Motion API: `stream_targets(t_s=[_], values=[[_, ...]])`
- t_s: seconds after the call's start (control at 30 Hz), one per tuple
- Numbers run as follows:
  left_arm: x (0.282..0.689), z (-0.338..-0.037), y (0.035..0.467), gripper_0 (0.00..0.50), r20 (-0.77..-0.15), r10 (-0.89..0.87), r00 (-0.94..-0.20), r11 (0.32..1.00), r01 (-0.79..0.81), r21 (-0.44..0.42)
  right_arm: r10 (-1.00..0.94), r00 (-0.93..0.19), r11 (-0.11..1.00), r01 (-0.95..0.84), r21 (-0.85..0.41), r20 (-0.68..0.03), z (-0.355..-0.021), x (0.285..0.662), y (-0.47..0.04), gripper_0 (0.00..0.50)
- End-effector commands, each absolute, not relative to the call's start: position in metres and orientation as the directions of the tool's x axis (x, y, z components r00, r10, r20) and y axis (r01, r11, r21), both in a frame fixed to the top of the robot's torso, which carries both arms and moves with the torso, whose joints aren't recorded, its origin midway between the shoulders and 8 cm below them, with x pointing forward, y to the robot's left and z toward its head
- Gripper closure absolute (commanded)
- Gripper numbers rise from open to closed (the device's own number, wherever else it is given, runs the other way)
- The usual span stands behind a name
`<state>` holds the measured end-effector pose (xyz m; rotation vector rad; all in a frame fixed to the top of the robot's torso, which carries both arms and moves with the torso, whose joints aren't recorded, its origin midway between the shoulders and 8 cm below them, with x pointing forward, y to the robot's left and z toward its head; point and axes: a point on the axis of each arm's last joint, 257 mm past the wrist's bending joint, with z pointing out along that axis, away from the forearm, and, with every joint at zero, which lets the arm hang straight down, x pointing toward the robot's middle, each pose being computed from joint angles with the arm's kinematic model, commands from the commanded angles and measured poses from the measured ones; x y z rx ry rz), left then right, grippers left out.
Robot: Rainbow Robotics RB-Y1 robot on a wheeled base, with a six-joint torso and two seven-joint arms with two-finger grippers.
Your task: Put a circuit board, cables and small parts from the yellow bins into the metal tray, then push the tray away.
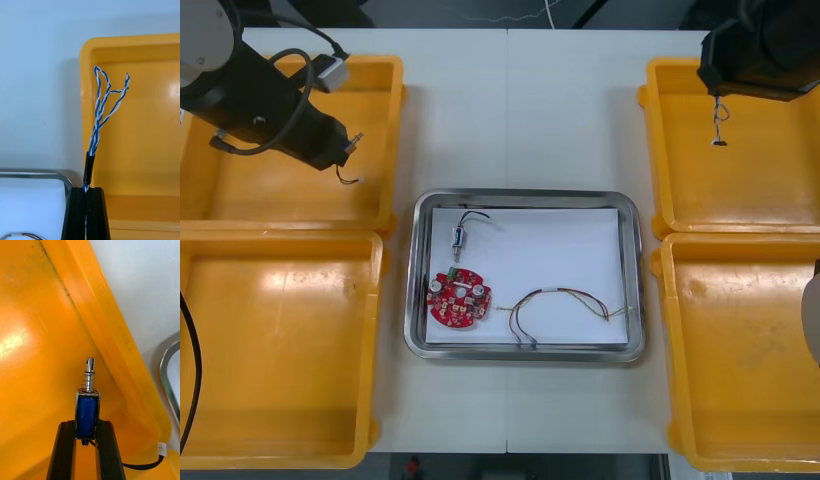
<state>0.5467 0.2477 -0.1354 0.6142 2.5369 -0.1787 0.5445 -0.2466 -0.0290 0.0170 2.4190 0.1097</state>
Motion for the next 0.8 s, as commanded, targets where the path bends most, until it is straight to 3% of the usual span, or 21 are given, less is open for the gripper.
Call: stream_targets(t_s=[0.03, 0.3, 0.47, 0.8], values=[[0.545, -0.094, 0.245, 0.498, -0.56, 0.359, -0.746, 0.905, 0.426, 0.013, -0.208, -0.707, 0.975, -0.205, -0.085, -0.676, -0.032, 0.527, -0.219, 0.5], [0.528, -0.089, 0.247, 0.498, -0.556, 0.269, -0.787, 0.943, 0.334, -0.016, -0.569, -0.562, 0.811, -0.502, -0.299, -0.6, -0.046, 0.504, -0.162, 0.5], [0.515, -0.09, 0.251, 0.499, -0.542, 0.208, -0.814, 0.964, 0.265, -0.027, -0.751, -0.44, 0.646, -0.646, -0.408, -0.492, -0.07, 0.488, -0.138, 0.5], [0.501, -0.081, 0.249, 0.499, -0.567, 0.12, -0.815, 0.983, 0.175, -0.044, -0.922, -0.243, 0.368, -0.795, -0.482, -0.303, -0.12, 0.467, -0.118, 0.5]])
